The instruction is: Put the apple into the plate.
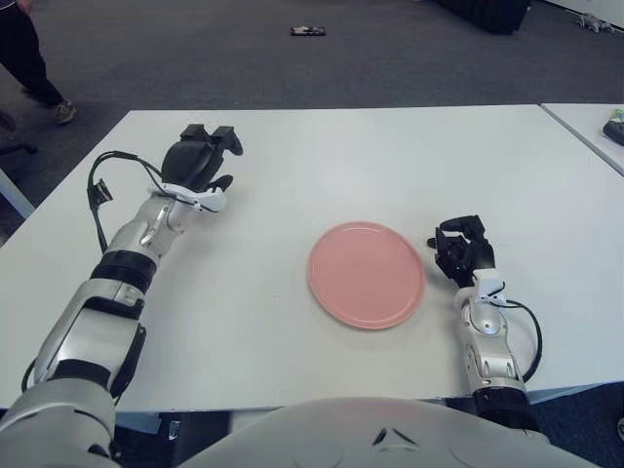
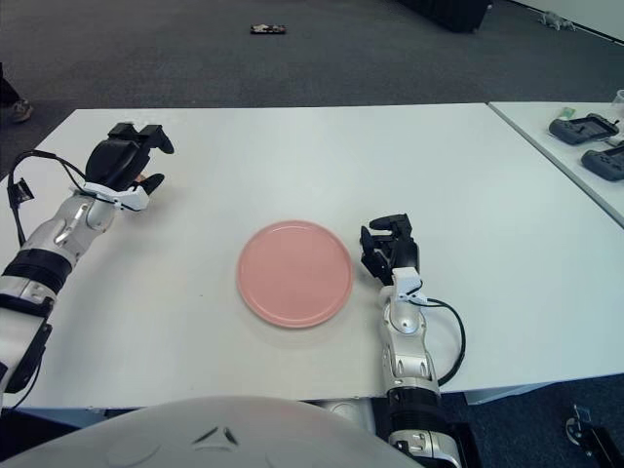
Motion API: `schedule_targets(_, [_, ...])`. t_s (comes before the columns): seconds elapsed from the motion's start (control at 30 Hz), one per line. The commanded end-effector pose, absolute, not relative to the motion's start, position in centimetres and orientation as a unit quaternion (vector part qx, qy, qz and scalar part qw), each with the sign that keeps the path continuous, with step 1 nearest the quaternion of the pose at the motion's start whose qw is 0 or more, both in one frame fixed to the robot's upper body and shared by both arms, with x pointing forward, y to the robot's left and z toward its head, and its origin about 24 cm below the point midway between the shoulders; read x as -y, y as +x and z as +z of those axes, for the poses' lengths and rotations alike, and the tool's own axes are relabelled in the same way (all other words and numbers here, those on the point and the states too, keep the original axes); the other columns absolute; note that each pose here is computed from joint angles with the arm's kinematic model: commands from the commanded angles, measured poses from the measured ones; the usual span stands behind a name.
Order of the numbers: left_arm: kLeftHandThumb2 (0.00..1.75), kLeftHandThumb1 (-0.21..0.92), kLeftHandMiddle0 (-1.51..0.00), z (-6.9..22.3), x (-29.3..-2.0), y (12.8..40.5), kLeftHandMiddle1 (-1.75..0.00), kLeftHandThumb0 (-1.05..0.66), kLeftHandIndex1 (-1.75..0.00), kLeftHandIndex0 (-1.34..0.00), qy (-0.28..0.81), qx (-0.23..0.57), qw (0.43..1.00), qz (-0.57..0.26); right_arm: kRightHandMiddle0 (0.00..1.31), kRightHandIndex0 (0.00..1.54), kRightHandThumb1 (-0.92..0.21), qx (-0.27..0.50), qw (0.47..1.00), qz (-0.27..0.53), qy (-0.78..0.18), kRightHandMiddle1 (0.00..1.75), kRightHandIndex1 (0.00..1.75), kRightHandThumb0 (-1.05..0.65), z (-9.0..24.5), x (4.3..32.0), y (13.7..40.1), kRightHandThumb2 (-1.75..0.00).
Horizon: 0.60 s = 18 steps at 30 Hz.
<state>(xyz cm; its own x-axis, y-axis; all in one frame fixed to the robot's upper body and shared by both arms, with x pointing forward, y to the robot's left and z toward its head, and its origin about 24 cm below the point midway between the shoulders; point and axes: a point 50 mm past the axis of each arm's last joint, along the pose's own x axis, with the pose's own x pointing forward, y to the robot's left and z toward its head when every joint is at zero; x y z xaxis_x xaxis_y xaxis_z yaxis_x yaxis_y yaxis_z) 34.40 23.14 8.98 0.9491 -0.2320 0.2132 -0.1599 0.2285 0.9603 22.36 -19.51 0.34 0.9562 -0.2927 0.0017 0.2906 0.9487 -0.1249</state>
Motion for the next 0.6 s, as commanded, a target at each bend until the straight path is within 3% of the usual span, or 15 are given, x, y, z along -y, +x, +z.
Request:
schedule_targets(0.0, [0.85, 0.36, 0.00, 10.2, -24.3, 35.5, -0.38, -0.83, -0.56, 0.00, 0.650, 0.140, 0.746, -0.029, 0.22, 0.51, -0.87, 0.000, 0.987, -0.148, -0.063, 1.75, 1.23, -0.35, 0.6, 19.4, 22.6, -0.59])
schedule_targets(0.1, [0.82, 0.39, 0.00, 10.0, -24.5, 35.7, -0.14, -0.90, -0.31, 0.00, 0.666, 0.121, 0.734, -0.048, 0.22, 0.50, -0.87, -0.006, 0.987, -0.149, -0.061, 1.75, 1.22, -0.35, 0.5, 19.5, 22.6, -0.59])
schedule_targets(0.2, [0.77, 0.44, 0.00, 10.0, -24.6, 35.8, -0.04, -0.96, -0.12, 0.00, 0.682, 0.113, 0.720, -0.067, 0.22, 0.51, -0.87, -0.009, 0.987, -0.151, -0.059, 1.75, 1.23, -0.35, 0.5, 19.4, 22.5, -0.60])
schedule_targets(0.57, [0.60, 0.54, 0.00, 9.5, -25.5, 35.8, 0.00, -1.04, 0.00, 0.00, 0.704, 0.072, 0.697, -0.116, 0.22, 0.52, -0.87, 0.002, 0.987, -0.152, -0.058, 1.75, 1.23, -0.35, 0.6, 19.3, 22.4, -0.60])
